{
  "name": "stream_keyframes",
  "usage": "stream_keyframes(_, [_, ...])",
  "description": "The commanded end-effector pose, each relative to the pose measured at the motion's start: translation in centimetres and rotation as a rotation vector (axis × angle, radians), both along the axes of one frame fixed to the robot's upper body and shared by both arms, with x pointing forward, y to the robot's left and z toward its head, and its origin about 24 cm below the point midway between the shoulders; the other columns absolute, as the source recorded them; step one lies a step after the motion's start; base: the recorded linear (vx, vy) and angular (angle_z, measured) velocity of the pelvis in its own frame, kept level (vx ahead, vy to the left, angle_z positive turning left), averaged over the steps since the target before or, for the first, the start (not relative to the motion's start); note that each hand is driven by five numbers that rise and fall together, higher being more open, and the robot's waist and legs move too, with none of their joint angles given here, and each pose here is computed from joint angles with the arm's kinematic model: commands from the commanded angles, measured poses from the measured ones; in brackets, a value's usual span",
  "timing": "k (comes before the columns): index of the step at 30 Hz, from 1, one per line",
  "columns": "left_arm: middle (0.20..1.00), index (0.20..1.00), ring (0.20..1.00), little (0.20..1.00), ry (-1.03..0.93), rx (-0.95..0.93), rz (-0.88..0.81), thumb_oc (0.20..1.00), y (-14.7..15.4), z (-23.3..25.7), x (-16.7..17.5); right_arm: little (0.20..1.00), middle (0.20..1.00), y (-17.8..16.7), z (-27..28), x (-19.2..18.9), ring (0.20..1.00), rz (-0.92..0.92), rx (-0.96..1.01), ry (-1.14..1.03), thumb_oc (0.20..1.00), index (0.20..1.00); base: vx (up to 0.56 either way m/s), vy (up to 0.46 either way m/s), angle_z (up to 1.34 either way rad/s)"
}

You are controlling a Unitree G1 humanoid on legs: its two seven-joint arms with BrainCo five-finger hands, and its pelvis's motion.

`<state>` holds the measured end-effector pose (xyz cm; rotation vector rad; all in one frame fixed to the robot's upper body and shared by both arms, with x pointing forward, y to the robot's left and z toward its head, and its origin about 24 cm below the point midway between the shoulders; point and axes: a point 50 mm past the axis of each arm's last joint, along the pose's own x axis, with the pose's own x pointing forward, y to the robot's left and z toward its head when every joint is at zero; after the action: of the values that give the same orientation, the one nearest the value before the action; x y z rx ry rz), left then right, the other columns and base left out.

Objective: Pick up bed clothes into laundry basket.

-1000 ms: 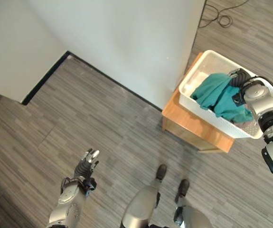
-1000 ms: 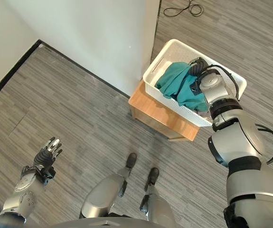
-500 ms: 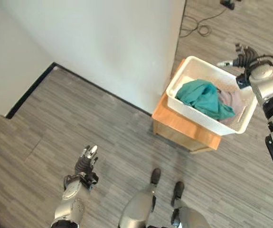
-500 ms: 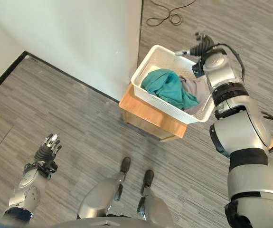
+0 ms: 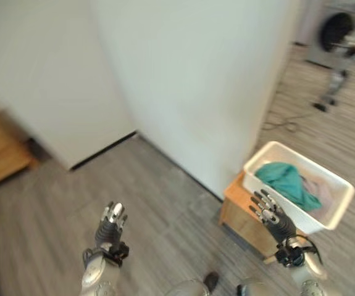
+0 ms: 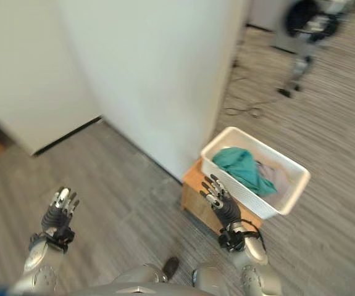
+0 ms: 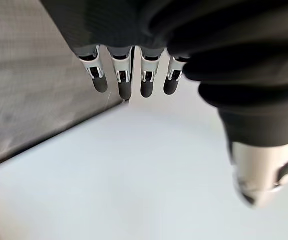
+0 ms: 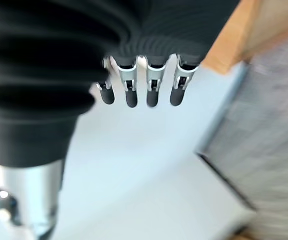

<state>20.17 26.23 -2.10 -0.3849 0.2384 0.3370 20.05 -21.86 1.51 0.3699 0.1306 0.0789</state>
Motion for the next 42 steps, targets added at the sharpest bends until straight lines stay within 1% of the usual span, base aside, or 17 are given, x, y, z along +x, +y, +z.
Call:
stream_keyframes(1, [1.000,1.000,1.000,1.000,-0.022,0.115,-0.115,1.000,-0.2,1.0,-1.8,1.000,1.000,-3.6,3.3,-0.5,1.000,-0.170,-0.048,-0.170,1.000,1.000,0.08,-0.148,3.02])
stream_keyframes(5, [1.000,1.000,1.000,1.000,-0.029,0.074,-0.099,1.000,-0.9,0.8,-2.2,1.000,1.000,-3.7,2.2,-0.6,1.000,-0.193,-0.002,-0.119,1.000,1.000,0.12,-0.268,1.53])
stream_keyframes(9, [1.000,1.000,1.000,1.000,-0.028,0.005,-0.051,1.000,-1.4,0.3,-2.5,1.000,1.000,-4.7,1.9,-0.5,1.000,-0.223,-0.057,-0.086,1.000,1.000,0.08,-0.254,1.23])
stream_keyframes(11, [1.000,1.000,1.000,1.000,-0.019,0.013,-0.071,1.000,-1.8,0.2,-2.1,1.000,1.000,-5.2,1.9,-0.4,1.000,-0.281,-0.054,-0.086,1.000,1.000,-0.12,-0.117,2.03])
stream_keyframes(13, [1.000,1.000,1.000,1.000,0.010,0.033,-0.099,1.000,-2.0,-0.2,-2.0,1.000,1.000,-5.5,1.0,-1.1,1.000,-0.351,-0.015,-0.055,1.000,1.000,-0.20,-0.069,2.38])
stream_keyframes(14, [1.000,1.000,1.000,1.000,0.010,0.033,-0.099,1.000,-2.0,-0.2,-2.0,1.000,1.000,-5.5,1.0,-1.1,1.000,-0.351,-0.014,-0.055,1.000,1.000,-0.19,-0.020,1.84])
stream_keyframes(15, [1.000,1.000,1.000,1.000,0.015,0.051,-0.125,1.000,-2.3,-0.1,-1.8,1.000,1.000,-5.8,0.3,-2.1,1.000,-0.411,0.019,-0.036,1.000,1.000,-0.15,-0.015,1.54])
stream_keyframes(17, [1.000,1.000,1.000,1.000,0.015,0.072,-0.159,1.000,-2.9,0.1,-1.7,1.000,1.000,-5.9,-0.9,-3.6,1.000,-0.472,0.072,0.002,1.000,1.000,-0.12,0.017,2.52])
stream_keyframes(19, [1.000,1.000,1.000,1.000,0.018,0.070,-0.156,1.000,-3.0,0.0,-1.8,1.000,1.000,-5.7,-1.2,-3.8,1.000,-0.470,0.086,0.014,1.000,1.000,-0.03,0.046,2.28])
stream_keyframes(24, [1.000,1.000,1.000,1.000,0.012,0.085,-0.109,1.000,-2.5,0.4,-2.6,1.000,1.000,-4.1,-1.5,-2.6,1.000,-0.371,0.082,0.042,1.000,1.000,0.00,0.114,0.25])
stream_keyframes(26, [1.000,1.000,1.000,1.000,0.028,0.085,-0.089,1.000,-2.2,0.0,-2.8,1.000,1.000,-3.0,-1.6,-2.1,1.000,-0.303,0.091,0.047,1.000,1.000,-0.05,0.193,0.06])
stream_keyframes(28, [1.000,1.000,1.000,1.000,0.036,0.155,-0.112,1.000,-1.7,0.3,-2.5,1.000,1.000,-2.1,-1.8,-1.8,1.000,-0.275,0.100,0.048,1.000,1.000,-0.09,0.098,0.58])
stream_keyframes(33, [1.000,1.000,1.000,1.000,0.004,0.143,-0.124,1.000,-1.8,0.7,-2.2,1.000,1.000,-2.0,-1.9,-1.7,1.000,-0.274,0.108,0.046,1.000,1.000,0.08,-0.011,0.77])
stream_keyframes(34, [1.000,1.000,1.000,1.000,0.009,0.187,-0.109,1.000,-1.4,1.0,-1.8,1.000,1.000,-2.7,-1.9,-1.7,1.000,-0.309,0.074,0.043,1.000,1.000,0.06,-0.069,0.56])
stream_keyframes(35, [1.000,1.000,1.000,1.000,-0.003,0.109,-0.123,1.000,-2.1,0.6,-2.4,1.000,1.000,-1.8,-2.2,-1.9,1.000,-0.259,0.126,0.068,1.000,1.000,0.07,-0.105,0.68])
stream_keyframes(38, [1.000,1.000,1.000,1.000,0.010,0.043,-0.090,1.000,-2.9,-0.2,-2.5,1.000,1.000,-1.6,-2.0,-1.2,1.000,-0.230,0.079,0.064,1.000,1.000,0.04,-0.128,0.55])
stream_keyframes(42, [1.000,1.000,1.000,1.000,0.046,0.025,-0.104,1.000,-3.5,-1.0,-2.8,1.000,1.000,-1.6,-2.0,-1.0,1.000,-0.205,0.040,0.078,1.000,1.000,0.05,-0.090,0.24])
